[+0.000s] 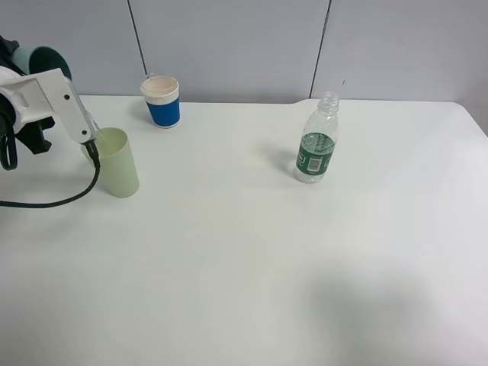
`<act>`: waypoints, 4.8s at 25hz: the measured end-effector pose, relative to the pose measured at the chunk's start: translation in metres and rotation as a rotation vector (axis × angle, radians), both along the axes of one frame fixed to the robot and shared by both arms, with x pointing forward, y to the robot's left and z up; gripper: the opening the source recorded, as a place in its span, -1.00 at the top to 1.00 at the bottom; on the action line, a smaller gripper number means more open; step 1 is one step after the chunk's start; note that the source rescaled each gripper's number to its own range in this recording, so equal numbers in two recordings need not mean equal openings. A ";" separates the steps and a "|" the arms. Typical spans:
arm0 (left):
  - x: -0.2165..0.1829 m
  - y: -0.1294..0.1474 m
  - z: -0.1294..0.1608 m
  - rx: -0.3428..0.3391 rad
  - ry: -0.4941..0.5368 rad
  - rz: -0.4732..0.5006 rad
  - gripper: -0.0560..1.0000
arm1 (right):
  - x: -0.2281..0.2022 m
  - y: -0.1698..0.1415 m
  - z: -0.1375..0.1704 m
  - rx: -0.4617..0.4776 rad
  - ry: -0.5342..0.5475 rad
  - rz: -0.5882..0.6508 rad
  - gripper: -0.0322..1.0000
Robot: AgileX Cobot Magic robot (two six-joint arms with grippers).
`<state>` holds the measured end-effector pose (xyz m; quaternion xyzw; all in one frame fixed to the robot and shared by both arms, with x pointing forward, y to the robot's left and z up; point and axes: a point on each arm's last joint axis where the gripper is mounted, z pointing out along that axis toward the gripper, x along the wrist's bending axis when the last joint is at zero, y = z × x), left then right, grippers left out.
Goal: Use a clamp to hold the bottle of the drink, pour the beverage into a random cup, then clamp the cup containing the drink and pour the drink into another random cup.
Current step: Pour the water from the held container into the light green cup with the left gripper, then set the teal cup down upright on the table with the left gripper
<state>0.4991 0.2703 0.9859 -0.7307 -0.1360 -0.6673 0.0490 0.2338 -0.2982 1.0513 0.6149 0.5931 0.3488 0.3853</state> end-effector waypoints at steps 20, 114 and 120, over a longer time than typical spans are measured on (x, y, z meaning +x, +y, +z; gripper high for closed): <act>0.001 -0.005 0.003 0.156 0.007 -0.071 0.83 | 0.000 0.000 0.000 0.000 0.000 0.000 -0.99; -0.044 -0.128 -0.039 -1.197 0.548 -0.856 0.83 | 0.000 0.000 0.000 0.000 0.000 0.000 -0.99; -0.033 -0.133 -0.061 -1.271 0.471 -0.720 0.83 | 0.000 0.000 0.000 0.000 0.000 0.000 -0.99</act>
